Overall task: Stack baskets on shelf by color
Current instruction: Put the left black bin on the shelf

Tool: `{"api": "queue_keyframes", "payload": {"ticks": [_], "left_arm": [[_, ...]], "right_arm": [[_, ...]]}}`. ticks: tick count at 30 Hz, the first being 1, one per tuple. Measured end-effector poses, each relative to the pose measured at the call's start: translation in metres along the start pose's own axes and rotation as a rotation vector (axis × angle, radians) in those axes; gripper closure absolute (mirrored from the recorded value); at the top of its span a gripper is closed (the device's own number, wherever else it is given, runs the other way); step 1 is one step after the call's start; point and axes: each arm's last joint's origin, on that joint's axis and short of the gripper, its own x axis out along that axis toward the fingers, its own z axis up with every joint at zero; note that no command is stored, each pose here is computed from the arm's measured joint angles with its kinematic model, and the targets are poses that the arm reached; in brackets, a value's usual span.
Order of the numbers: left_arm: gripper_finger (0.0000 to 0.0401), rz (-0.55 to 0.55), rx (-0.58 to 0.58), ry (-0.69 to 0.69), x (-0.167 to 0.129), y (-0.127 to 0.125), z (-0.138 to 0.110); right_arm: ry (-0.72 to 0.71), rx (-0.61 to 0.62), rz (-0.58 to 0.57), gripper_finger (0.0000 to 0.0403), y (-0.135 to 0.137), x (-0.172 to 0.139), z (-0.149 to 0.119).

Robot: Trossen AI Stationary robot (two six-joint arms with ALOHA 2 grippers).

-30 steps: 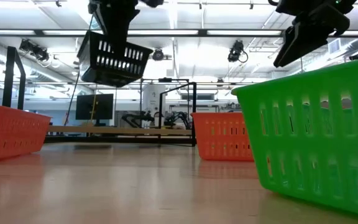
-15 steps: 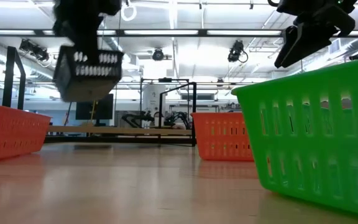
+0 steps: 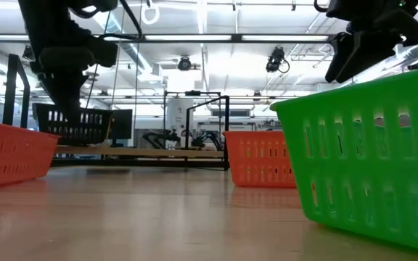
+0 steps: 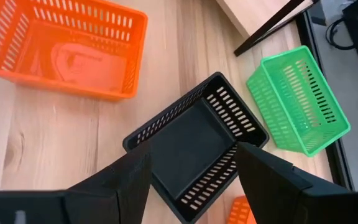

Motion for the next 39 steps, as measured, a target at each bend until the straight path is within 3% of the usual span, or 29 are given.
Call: {"api": "queue_keyframes", "payload": {"ticks": [6,16,31,39], "left_arm": [[0.0394,0.066,0.009,0.044,0.002,0.01,0.001],[0.0377,0.051,0.04,0.082,0.003,0.011,0.0],[0.0295,0.106,0.042,0.104,0.002,0.016,-0.003],[0.0274,0.116,0.039,0.111,0.001,0.017,-0.003]], "right_arm": [[0.003,-0.009,0.022,0.0169,0.001,0.0,0.0],[0.015,-0.021,0.021,0.0169,0.001,0.0,-0.002],[0.017,-0.015,0.04,0.0169,0.001,0.0,-0.002],[0.017,-0.019,0.043,0.0169,0.001,0.0,-0.002]]}}
